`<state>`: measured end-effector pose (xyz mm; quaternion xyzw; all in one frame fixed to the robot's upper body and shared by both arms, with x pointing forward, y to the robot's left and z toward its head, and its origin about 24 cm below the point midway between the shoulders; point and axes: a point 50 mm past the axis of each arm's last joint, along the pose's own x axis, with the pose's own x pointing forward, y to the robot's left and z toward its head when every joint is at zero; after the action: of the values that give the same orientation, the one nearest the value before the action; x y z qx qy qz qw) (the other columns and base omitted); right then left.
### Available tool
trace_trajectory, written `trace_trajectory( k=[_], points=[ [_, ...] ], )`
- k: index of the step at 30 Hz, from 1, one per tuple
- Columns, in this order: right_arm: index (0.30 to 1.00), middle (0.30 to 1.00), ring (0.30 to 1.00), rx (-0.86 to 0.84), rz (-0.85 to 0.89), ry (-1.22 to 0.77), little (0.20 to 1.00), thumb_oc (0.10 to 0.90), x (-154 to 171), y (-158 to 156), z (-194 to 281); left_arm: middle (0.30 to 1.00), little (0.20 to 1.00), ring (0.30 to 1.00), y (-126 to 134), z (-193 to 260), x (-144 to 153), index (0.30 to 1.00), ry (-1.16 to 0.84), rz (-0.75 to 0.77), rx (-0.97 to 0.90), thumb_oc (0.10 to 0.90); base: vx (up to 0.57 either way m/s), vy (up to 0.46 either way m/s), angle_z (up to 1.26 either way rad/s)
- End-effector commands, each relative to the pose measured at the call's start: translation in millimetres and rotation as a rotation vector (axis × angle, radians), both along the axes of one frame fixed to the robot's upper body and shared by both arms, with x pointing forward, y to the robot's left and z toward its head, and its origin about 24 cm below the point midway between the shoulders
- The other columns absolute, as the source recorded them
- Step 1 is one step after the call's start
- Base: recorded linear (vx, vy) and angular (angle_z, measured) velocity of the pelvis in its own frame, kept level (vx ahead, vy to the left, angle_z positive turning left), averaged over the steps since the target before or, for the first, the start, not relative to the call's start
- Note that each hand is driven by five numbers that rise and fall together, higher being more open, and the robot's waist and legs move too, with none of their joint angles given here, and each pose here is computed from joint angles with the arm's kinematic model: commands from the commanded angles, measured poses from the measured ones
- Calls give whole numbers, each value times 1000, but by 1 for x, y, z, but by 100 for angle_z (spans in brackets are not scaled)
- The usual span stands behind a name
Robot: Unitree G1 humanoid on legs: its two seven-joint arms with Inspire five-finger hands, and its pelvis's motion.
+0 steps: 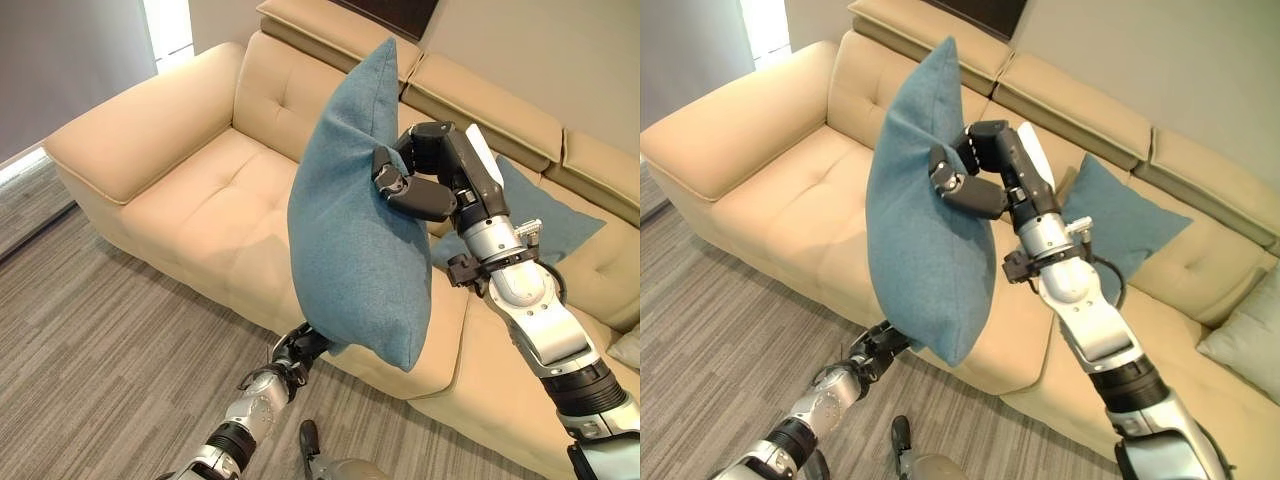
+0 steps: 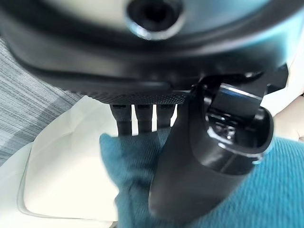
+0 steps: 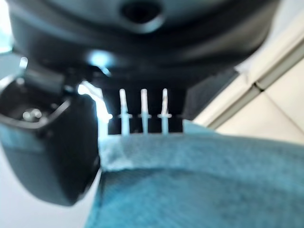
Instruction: Pick up all the scattered cushions and arrange them neatly on the sofa.
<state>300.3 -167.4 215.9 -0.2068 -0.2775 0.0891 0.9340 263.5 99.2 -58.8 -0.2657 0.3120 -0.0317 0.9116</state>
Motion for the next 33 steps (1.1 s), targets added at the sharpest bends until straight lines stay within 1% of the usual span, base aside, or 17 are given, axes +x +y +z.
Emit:
trace_trajectory(
  k=[1, 9, 11, 15, 21, 24, 26, 27, 29, 30, 32, 33],
  points=[
    [300, 300, 300, 208, 38, -461, 300, 400, -21, -3, 87, 300, 300, 300, -60, 78, 39, 300, -353, -119, -207, 400, 0, 0, 0],
    [300, 300, 300, 221, 7, -409, 300, 400, -22, -12, 68, 300, 300, 300, -50, 79, 35, 300, -386, -107, -184, 400, 0, 0, 0],
    [300, 300, 300, 226, -8, -383, 300, 400, -24, -16, 59, 300, 300, 300, -48, 82, 33, 300, -415, -121, -163, 400, 1, -10, 2],
    [300, 300, 300, 232, 2, -345, 300, 400, -30, -14, 40, 300, 300, 300, -45, 93, 28, 300, -506, -159, -120, 400, 3, -32, 17],
    [300, 300, 300, 278, 76, -290, 300, 400, -40, -4, 18, 300, 300, 300, -39, 109, 20, 300, -638, -218, -45, 400, 7, -52, 18],
    [300, 300, 300, 325, 86, -248, 300, 400, -43, -4, 4, 300, 300, 300, -31, 120, 16, 300, -704, -206, -43, 400, 3, -97, 7],
    [300, 300, 300, 355, 93, -225, 300, 400, -45, -5, -2, 300, 300, 300, -23, 121, 12, 300, -714, -185, -49, 400, -3, -117, 15],
    [300, 300, 300, 404, 109, -200, 300, 400, -47, -7, -8, 300, 300, 300, -16, 120, 8, 300, -717, -172, -57, 400, 1, -104, 23],
    [300, 300, 300, 409, 104, -189, 300, 400, -47, -8, -11, 300, 300, 300, -13, 119, 6, 300, -714, -168, -60, 400, 32, -66, 31],
    [300, 300, 300, 440, 102, -158, 300, 400, -47, -11, -18, 300, 300, 300, -6, 119, 3, 300, -716, -150, -58, 400, 47, -46, 29],
    [300, 300, 300, 447, 102, -139, 300, 400, -48, -12, -21, 300, 300, 300, -3, 119, 1, 300, -719, -138, -61, 400, 58, -5, 14],
    [300, 300, 300, 459, 115, -119, 300, 400, -48, -10, -25, 300, 300, 300, 5, 122, -1, 300, -736, -124, -41, 400, 58, 19, 4]
  ],
)
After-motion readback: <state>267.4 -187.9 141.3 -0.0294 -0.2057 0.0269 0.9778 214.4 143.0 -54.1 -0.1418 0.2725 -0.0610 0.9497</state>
